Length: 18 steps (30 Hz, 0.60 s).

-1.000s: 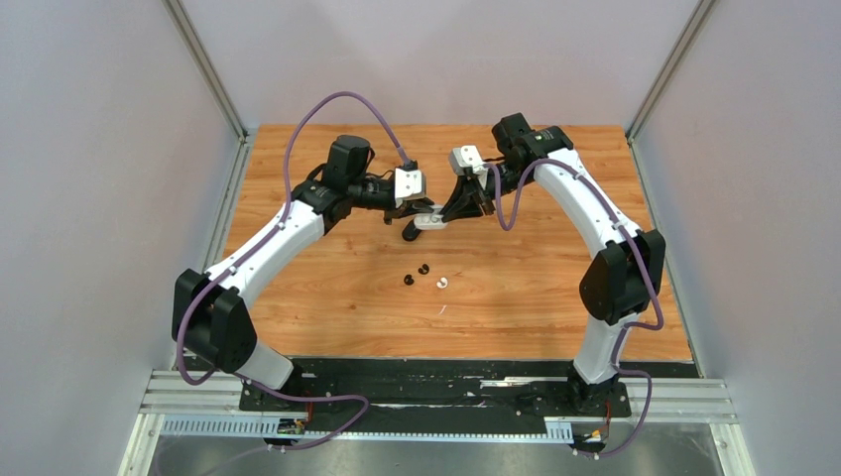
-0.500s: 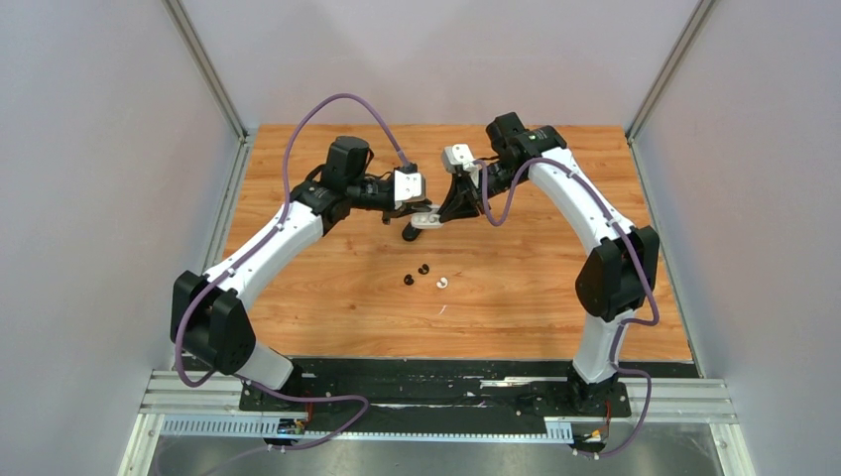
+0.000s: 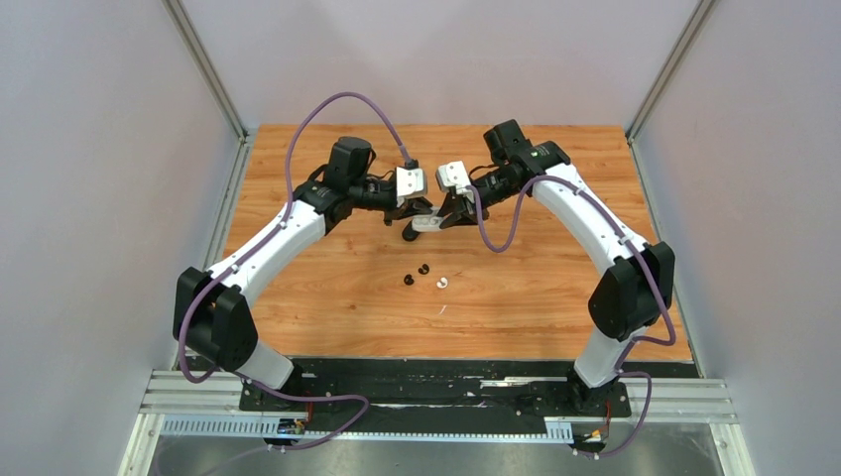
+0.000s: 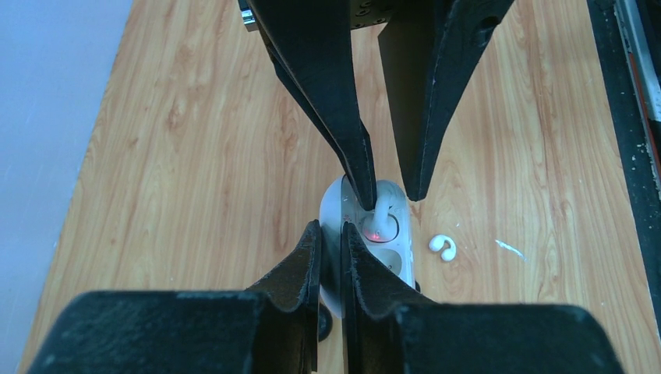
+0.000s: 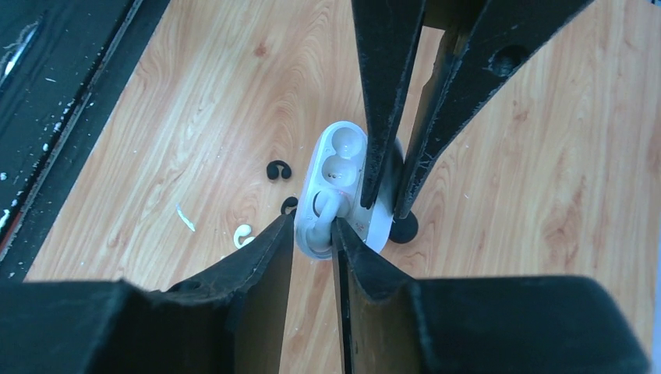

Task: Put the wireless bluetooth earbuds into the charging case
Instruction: Place the earbud in the charging case.

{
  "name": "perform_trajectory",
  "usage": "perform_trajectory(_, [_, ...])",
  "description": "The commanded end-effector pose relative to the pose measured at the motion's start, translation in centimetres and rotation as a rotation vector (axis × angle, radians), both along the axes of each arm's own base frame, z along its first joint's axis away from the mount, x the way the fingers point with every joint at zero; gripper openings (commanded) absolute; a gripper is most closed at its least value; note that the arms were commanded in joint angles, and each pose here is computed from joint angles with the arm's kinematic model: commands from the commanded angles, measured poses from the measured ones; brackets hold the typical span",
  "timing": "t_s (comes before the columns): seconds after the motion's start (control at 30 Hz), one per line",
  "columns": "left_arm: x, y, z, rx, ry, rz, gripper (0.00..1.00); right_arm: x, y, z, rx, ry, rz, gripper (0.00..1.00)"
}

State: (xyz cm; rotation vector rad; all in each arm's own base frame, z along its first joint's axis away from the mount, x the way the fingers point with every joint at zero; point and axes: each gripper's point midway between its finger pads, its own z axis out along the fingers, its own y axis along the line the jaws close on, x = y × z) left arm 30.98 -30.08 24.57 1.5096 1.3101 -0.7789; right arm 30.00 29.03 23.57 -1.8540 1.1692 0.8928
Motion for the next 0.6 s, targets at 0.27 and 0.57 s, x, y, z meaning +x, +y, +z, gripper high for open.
perform_trajectory(0.27, [-1.1, -1.0, 2.3, -0.068, -0.032, -0.067, 0.0, 0.6, -0.2, 4.4, 0.095, -0.232, -0.067, 0.38])
perform_trajectory(0.57, [-0.9, -0.9, 2.0, -0.054, -0.039, -0.059, 0.0, -0.2, -1.1, 6.3, 0.146, -0.26, -0.134, 0.44])
